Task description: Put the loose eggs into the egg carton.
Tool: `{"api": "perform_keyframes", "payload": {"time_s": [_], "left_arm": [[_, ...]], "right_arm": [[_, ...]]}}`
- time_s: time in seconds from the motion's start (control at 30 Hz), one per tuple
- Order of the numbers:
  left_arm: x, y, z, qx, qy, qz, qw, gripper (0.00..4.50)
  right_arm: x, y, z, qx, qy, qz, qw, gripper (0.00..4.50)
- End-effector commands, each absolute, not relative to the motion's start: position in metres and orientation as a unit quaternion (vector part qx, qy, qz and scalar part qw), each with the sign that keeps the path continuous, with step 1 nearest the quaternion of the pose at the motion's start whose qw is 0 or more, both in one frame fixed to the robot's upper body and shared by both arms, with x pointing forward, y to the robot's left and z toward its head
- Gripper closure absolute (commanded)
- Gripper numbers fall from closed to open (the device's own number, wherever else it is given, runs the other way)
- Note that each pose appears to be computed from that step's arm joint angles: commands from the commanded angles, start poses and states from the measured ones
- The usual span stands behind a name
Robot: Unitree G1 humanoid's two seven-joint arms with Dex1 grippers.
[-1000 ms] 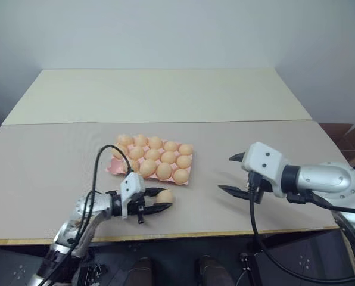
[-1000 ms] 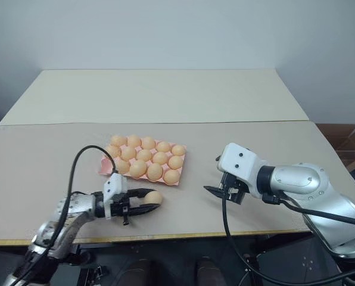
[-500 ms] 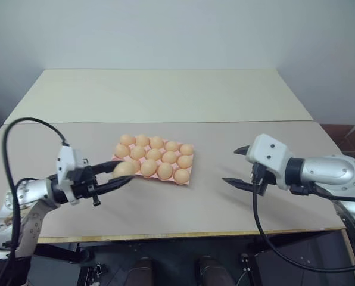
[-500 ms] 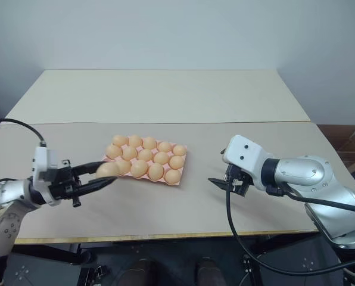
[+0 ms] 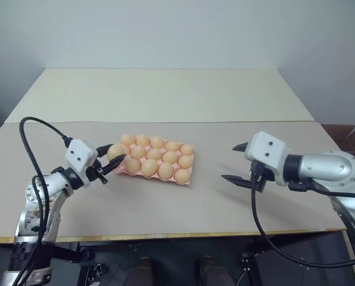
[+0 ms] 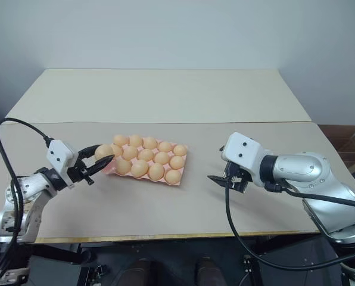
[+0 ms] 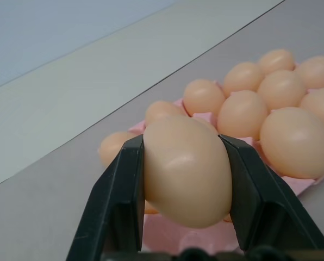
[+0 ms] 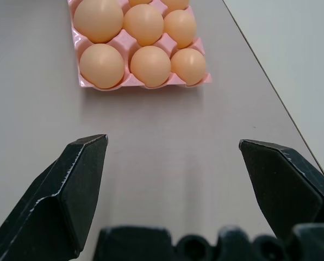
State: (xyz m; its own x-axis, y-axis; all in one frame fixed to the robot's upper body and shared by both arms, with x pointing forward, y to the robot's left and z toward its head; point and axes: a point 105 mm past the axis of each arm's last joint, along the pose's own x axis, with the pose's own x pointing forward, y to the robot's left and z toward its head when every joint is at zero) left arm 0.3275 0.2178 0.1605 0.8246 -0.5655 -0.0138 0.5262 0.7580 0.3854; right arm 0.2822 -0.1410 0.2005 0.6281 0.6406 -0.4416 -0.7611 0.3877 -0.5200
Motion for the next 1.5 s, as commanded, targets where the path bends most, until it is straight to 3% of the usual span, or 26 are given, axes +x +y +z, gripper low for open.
{"api": "perform_keyframes", "payload": {"time_s": [0.03,0.2,0.47,0.77,0.9,0.97,1.23,1.5], "left_arm": [[0.334,0.221,0.169,0.209,-0.073,-0.265,0.939,2.74],[0.339,0.223,0.165,0.208,-0.067,-0.259,0.941,2.74],[0.34,0.219,0.16,0.205,-0.063,-0.271,0.938,0.1],[0.323,0.222,0.176,0.211,-0.088,-0.292,0.929,0.1],[0.293,0.216,0.193,0.197,-0.101,-0.353,0.909,0.1],[0.27,0.216,0.198,0.193,-0.088,-0.396,0.893,0.1],[0.217,0.237,0.203,0.232,0.002,-0.46,0.857,0.1],[0.192,0.251,0.218,0.244,0.038,-0.457,0.854,0.1]], "right_arm": [[0.28,-0.143,0.212,-0.377,0.064,0.409,0.829,0.0],[0.278,-0.144,0.211,-0.377,0.067,0.405,0.83,0.0],[0.279,-0.145,0.209,-0.377,0.066,0.399,0.833,0.0],[0.281,-0.146,0.209,-0.377,0.063,0.396,0.835,0.0],[0.283,-0.147,0.21,-0.378,0.061,0.394,0.836,0.0],[0.284,-0.15,0.213,-0.377,0.06,0.393,0.836,0.0],[0.274,-0.162,0.234,-0.35,0.031,0.449,0.822,0.0],[0.256,-0.174,0.234,-0.35,0.039,0.513,0.782,0.0]]}}
